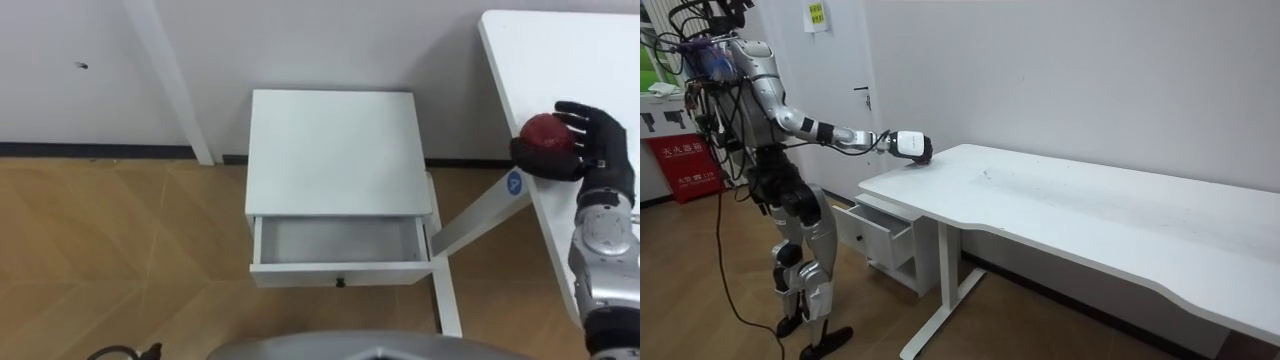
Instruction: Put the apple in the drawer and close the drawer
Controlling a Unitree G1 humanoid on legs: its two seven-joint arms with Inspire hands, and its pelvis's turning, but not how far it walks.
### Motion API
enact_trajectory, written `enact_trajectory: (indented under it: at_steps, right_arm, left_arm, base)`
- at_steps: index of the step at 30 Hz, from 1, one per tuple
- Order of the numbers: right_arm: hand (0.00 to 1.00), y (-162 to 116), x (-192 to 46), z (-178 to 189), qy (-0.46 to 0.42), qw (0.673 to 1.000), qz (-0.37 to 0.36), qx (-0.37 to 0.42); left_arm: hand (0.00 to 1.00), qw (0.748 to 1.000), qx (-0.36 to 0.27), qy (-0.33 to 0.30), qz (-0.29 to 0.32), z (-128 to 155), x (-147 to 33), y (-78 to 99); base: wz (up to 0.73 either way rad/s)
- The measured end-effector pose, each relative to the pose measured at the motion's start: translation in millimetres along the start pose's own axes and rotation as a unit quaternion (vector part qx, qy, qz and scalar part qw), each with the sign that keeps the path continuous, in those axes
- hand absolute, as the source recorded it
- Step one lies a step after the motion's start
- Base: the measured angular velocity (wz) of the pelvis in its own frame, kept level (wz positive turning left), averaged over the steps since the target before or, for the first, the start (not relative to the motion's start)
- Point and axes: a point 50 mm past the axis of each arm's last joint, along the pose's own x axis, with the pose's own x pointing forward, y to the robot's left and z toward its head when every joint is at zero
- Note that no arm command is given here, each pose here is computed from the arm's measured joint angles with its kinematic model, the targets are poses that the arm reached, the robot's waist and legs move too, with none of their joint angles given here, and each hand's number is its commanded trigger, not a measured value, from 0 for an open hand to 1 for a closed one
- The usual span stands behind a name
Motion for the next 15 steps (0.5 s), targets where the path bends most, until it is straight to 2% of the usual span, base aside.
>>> enact_trajectory:
  at_steps: [15]
  right_arm:
    - [1.00, 6.2, 0.8, 7.3, -0.017, 0.999, 0.034, -0.037]
  left_arm:
    - [0.00, 1.000, -0.010, 0.001, -0.003, 0.6, 0.6, 2.7]
  base:
    - [-0.01]
